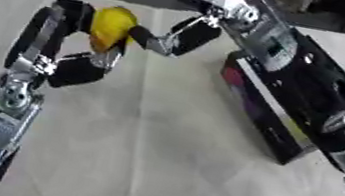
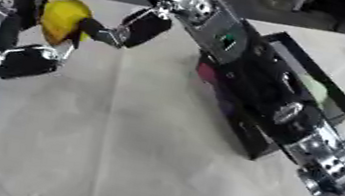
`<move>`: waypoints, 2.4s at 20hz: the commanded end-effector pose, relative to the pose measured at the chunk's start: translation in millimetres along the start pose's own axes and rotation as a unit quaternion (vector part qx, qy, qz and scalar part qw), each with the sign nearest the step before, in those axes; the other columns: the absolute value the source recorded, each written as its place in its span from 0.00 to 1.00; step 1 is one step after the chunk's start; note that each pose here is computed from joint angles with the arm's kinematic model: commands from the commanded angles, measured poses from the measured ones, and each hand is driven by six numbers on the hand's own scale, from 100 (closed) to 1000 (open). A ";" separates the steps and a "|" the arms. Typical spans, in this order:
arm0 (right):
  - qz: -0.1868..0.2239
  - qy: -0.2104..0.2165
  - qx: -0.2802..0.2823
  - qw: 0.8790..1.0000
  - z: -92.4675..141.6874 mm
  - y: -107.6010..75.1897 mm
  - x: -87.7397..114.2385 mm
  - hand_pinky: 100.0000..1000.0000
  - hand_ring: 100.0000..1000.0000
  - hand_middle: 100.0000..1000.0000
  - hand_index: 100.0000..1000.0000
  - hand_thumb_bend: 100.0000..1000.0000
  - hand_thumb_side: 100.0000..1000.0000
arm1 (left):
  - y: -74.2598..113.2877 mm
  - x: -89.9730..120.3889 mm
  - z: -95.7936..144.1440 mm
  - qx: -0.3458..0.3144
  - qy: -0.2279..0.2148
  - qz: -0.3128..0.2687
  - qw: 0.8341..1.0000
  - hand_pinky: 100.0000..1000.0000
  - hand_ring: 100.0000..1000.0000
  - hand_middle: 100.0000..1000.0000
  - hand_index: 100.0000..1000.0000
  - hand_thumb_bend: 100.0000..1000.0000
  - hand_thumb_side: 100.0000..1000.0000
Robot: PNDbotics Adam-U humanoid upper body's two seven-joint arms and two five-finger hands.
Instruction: Pick up the objects with one hand, pass them to the other hand, and then place them into the box on the other side of the table.
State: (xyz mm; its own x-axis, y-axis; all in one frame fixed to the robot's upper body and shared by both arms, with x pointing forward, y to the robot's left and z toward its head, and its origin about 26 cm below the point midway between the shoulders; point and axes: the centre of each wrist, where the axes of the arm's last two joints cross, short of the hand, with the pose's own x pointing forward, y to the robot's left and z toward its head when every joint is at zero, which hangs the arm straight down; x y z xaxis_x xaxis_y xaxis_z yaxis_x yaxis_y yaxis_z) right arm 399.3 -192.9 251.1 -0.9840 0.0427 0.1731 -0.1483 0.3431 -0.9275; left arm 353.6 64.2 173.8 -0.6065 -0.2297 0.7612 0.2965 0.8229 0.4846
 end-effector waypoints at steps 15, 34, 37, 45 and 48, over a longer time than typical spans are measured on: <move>0.017 0.021 0.029 0.999 5.5 -5.3 -6.7 0.90 0.75 0.71 0.83 0.00 0.05 | -2.0 16.3 -5.7 -0.012 -0.050 -0.026 0.998 0.63 0.53 0.34 0.38 0.02 0.00; -0.099 0.036 0.045 0.993 5.9 -2.0 -6.8 0.87 0.68 0.44 0.65 0.00 0.04 | -5.7 17.3 -5.4 -0.005 -0.041 -0.030 0.999 0.64 0.55 0.40 0.45 0.14 0.05; -0.107 0.038 0.044 0.993 6.0 -2.3 -6.5 0.87 0.67 0.43 0.64 0.00 0.05 | -6.4 17.2 -5.3 -0.002 -0.039 -0.028 0.999 0.64 0.57 0.43 0.50 0.33 0.09; -0.122 0.041 0.041 0.991 6.6 -3.6 -5.6 0.87 0.66 0.42 0.63 0.00 0.04 | -7.7 16.9 -4.8 -0.020 -0.039 -0.058 0.997 0.71 0.71 0.58 0.72 0.71 0.26; -0.125 0.043 0.035 0.991 7.2 -4.8 -5.6 0.86 0.66 0.41 0.63 0.00 0.04 | -8.2 17.4 -4.5 -0.030 -0.040 -0.073 0.996 0.72 0.72 0.59 0.74 0.78 0.32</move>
State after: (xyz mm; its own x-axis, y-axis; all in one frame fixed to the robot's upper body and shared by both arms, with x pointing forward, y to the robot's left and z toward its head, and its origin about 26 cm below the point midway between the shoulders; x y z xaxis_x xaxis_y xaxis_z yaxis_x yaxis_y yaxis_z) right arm 407.3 -202.0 242.2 -0.8935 0.0535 0.4459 -0.4141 0.2863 -0.8641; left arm 348.6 56.6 172.7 -0.6664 -0.3198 0.6736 0.2507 0.7547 0.6063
